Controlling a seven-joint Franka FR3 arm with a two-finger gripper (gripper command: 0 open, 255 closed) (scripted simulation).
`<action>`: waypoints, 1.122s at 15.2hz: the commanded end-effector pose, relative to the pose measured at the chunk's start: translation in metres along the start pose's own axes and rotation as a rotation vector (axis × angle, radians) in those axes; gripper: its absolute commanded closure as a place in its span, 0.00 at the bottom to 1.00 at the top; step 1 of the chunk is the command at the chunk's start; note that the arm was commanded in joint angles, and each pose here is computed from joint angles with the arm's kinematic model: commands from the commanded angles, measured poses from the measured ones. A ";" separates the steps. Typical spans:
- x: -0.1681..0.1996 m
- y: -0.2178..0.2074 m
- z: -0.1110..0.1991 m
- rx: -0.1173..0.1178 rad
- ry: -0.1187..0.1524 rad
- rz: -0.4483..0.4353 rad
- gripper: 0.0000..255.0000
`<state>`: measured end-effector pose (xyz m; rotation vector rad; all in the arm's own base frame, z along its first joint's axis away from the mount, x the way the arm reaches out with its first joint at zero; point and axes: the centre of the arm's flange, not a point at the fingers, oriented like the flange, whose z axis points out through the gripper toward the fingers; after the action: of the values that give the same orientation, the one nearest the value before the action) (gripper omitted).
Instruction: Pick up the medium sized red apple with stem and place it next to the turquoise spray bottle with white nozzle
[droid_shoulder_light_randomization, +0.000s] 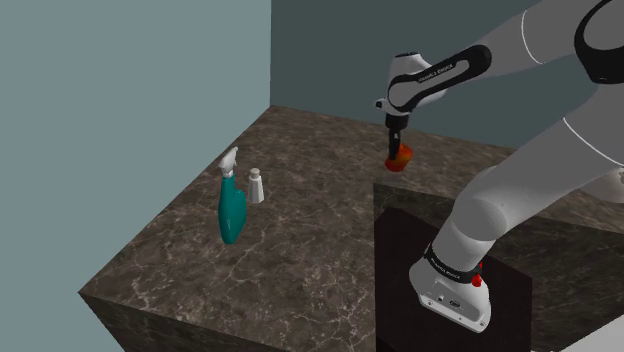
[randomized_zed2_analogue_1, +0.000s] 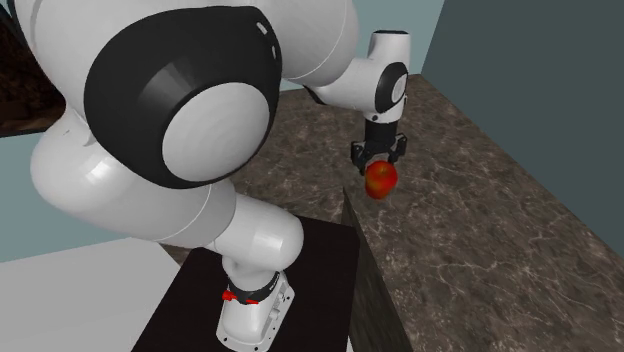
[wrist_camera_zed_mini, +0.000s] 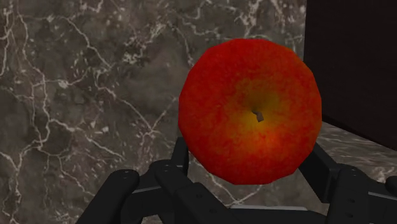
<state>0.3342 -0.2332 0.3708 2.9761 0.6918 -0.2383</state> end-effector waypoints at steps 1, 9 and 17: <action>-0.002 0.000 -0.010 0.000 0.000 0.000 1.00; -0.009 0.002 -0.052 0.000 0.000 0.000 1.00; -0.016 0.003 -0.093 0.000 0.000 0.000 1.00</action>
<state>0.3337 -0.2332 0.4605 2.9760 0.6917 -0.2386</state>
